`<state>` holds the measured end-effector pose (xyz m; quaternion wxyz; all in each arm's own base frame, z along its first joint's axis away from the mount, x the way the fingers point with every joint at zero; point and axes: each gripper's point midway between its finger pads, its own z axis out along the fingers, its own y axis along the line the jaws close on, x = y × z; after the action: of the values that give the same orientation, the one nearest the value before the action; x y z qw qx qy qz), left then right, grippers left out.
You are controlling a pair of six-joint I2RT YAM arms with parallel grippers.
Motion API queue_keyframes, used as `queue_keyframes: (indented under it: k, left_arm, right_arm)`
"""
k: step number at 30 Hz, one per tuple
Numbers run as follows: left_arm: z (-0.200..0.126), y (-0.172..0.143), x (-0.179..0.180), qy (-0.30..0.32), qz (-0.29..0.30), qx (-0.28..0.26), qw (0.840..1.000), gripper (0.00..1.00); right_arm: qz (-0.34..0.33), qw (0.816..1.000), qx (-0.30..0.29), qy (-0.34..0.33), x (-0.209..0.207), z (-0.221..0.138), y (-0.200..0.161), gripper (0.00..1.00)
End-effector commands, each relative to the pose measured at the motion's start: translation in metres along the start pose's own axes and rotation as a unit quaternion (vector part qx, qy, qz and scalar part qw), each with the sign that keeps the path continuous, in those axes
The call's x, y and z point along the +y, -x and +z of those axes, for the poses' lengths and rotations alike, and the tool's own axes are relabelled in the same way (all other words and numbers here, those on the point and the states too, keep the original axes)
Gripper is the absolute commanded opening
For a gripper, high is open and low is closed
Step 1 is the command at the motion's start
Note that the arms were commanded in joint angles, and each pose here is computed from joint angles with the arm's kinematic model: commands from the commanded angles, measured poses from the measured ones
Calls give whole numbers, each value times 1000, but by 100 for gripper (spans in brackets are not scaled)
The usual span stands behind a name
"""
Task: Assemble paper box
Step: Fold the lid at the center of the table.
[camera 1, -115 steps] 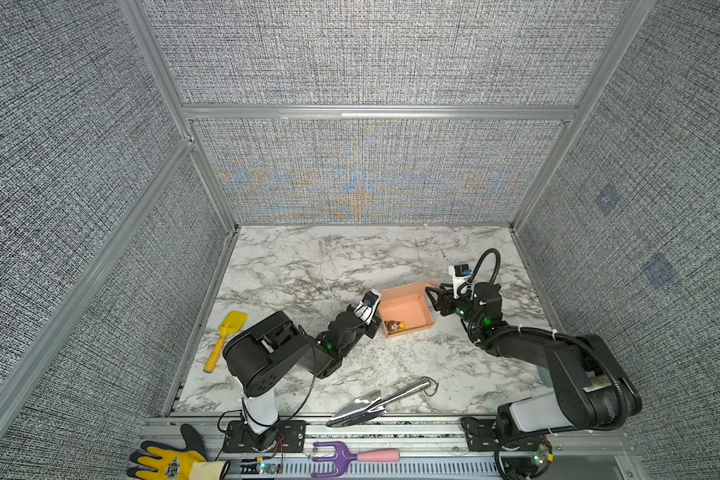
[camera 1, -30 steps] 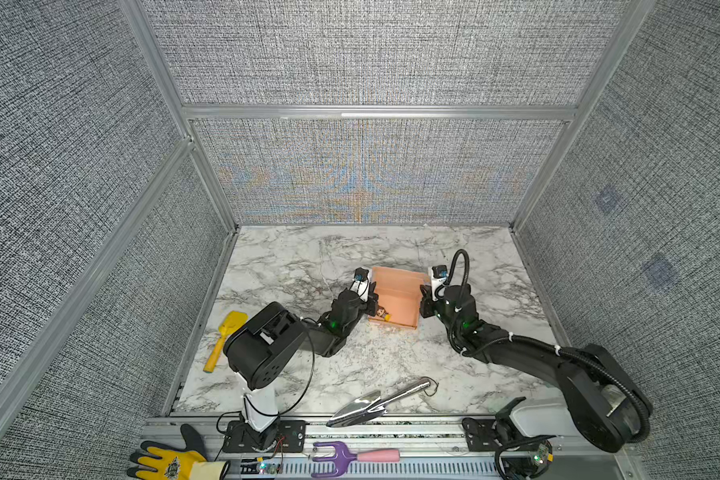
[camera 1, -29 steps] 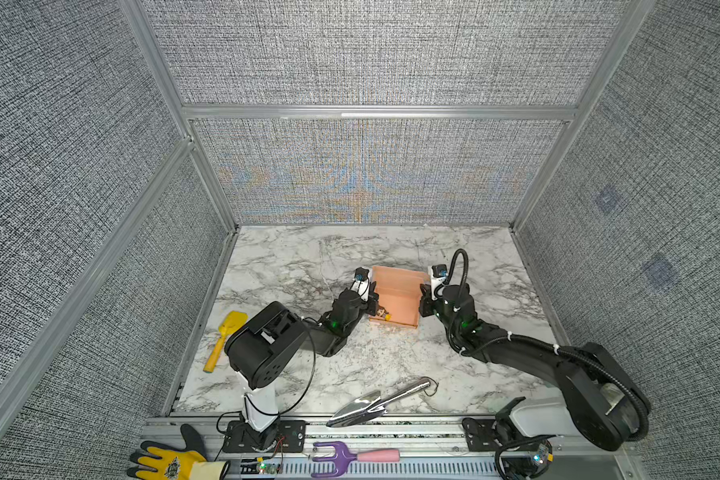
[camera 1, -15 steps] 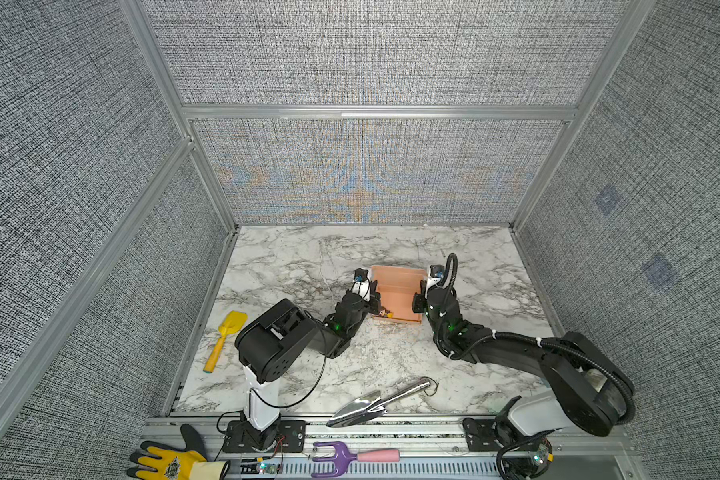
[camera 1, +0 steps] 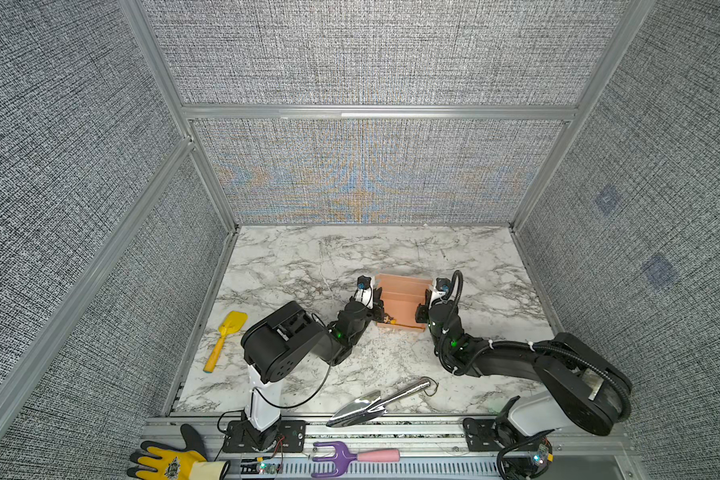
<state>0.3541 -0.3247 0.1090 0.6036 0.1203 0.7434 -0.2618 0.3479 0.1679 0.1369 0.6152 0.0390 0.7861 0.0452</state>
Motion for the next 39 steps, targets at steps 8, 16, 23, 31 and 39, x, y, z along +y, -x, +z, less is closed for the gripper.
queue_keyframes:
  k: [8,16,23,31,39]
  left_arm:
    - [-1,3,-4,-1,-10,-24,1000,7]
    - [3,4,-10,-9,-7,-18,1000,7]
    - [3,4,-13,-17,-9,-14,1000,7]
    - [4,4,-24,-41,-20,1,999,8]
    - [1,3,-27,-52,-42,-13,998,9]
  right_arm:
    - [53,996,-37,-59,-9,-12,4,0]
    - [49,996,-20,-77,-1,-5,11,0]
    - [54,995,6,-86,2,-1,9,0]
    - [73,995,10,-74,-2,-4,-4,0]
    - [91,994,-19,-55,-1,-8,1,0]
